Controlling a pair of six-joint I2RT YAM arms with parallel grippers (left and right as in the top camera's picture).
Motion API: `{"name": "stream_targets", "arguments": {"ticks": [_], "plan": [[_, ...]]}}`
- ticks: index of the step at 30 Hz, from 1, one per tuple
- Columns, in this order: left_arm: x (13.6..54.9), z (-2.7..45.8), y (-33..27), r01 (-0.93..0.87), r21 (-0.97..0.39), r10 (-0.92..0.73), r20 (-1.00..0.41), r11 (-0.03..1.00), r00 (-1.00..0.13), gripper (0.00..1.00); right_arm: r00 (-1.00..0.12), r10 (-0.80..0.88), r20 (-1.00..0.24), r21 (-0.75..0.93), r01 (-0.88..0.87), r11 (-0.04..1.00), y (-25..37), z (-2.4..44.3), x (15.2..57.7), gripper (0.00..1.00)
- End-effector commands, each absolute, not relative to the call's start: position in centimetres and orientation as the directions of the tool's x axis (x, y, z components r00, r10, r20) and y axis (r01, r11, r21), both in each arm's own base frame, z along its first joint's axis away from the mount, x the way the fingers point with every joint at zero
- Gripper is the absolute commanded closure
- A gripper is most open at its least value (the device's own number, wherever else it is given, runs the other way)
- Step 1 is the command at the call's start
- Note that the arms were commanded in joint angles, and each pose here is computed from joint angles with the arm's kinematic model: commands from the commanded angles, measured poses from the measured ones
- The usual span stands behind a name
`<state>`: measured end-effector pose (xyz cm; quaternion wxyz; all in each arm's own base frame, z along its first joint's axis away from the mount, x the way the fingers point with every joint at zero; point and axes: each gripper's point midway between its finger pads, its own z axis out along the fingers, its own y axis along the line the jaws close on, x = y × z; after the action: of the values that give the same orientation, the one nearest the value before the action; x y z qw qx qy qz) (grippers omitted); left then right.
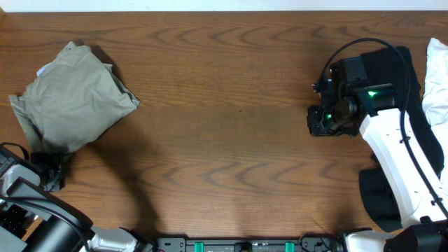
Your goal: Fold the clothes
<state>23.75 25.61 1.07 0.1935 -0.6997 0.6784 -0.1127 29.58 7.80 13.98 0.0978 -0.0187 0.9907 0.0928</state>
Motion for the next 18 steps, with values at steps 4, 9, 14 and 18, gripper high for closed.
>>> {"name": "stream_targets", "arguments": {"ticks": [4, 9, 14, 18], "plan": [[23.2, 1.1, 26.2, -0.915, -0.402, -0.990, -0.122, -0.021, 0.076, 0.37, -0.978, -0.024, -0.209, 0.172, -0.061, 0.983, 7.5, 14.2, 29.6, 0.88], [22.5, 2.7, 26.7, -0.916, -0.401, -0.983, -0.165, -0.008, 0.080, 0.25, -0.978, -0.024, -0.209, 0.172, -0.061, 0.983, 7.5, 14.2, 29.6, 0.84], [22.3, 6.3, 27.8, -0.904, -0.427, -0.960, -0.259, 0.015, 0.106, 0.16, -0.977, -0.022, -0.213, 0.173, -0.060, 0.983, 7.5, 14.3, 29.7, 0.83], [21.1, 8.7, 28.4, -0.917, -0.399, -0.931, -0.340, 0.012, 0.136, 0.16, -0.975, -0.019, -0.222, 0.173, -0.058, 0.983, 7.4, 14.3, 29.9, 0.83]]}}
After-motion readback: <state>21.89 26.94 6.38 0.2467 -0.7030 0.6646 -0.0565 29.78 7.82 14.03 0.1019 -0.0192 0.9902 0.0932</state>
